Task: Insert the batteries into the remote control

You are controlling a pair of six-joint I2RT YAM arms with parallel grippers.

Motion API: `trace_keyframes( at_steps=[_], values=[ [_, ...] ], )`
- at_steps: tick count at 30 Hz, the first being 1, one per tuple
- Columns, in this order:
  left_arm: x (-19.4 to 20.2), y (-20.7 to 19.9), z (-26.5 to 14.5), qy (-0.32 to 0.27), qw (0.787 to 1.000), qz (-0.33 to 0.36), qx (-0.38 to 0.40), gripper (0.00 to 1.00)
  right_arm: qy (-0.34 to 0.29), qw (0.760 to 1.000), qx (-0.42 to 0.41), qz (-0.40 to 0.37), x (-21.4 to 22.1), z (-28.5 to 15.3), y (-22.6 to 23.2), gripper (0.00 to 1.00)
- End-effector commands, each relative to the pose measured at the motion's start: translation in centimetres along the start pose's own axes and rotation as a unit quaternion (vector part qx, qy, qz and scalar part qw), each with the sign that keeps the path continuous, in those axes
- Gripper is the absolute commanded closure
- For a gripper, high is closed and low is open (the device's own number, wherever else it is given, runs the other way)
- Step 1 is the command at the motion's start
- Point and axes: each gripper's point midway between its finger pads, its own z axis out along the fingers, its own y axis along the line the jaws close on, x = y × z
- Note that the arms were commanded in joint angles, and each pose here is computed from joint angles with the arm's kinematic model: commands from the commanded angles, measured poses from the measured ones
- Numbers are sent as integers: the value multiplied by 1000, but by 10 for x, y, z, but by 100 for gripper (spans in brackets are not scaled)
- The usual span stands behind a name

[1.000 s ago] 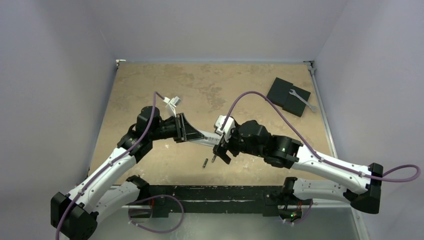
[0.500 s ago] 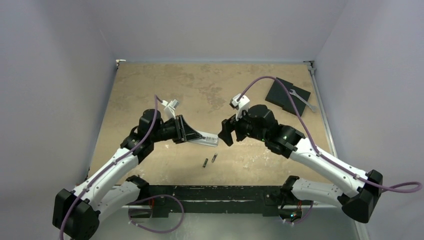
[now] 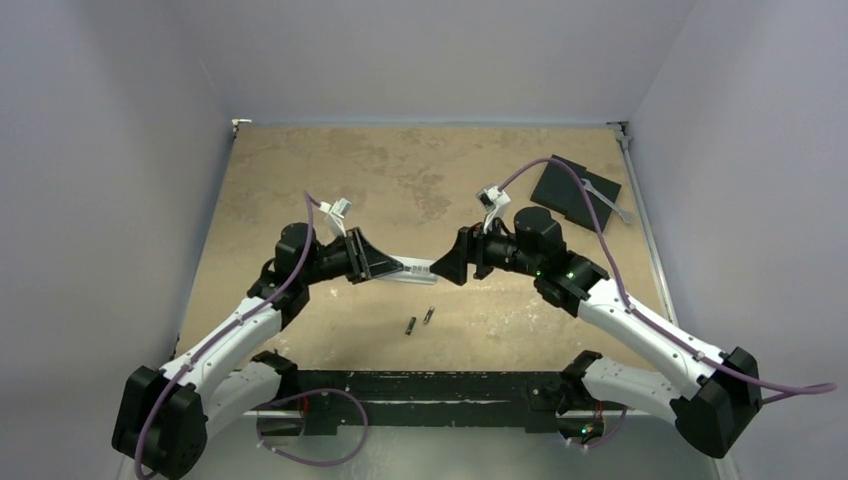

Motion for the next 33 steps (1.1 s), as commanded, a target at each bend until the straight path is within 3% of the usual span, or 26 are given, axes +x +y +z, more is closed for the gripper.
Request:
trace_keyframes(
  at_steps=[1,14,33],
  values=[
    [-13,-19,0,-20,998,14,58,100,-40,995,-88,35,-20,-5,30,22],
    [-14,-29,-3,-30,993,-8,112,100,-65,979,-167,94,-15,-3,45,23],
    [-14,-37,-8,-36,992,4,122,100,-73,981,-135,119,-11,0,32,25]
  ],
)
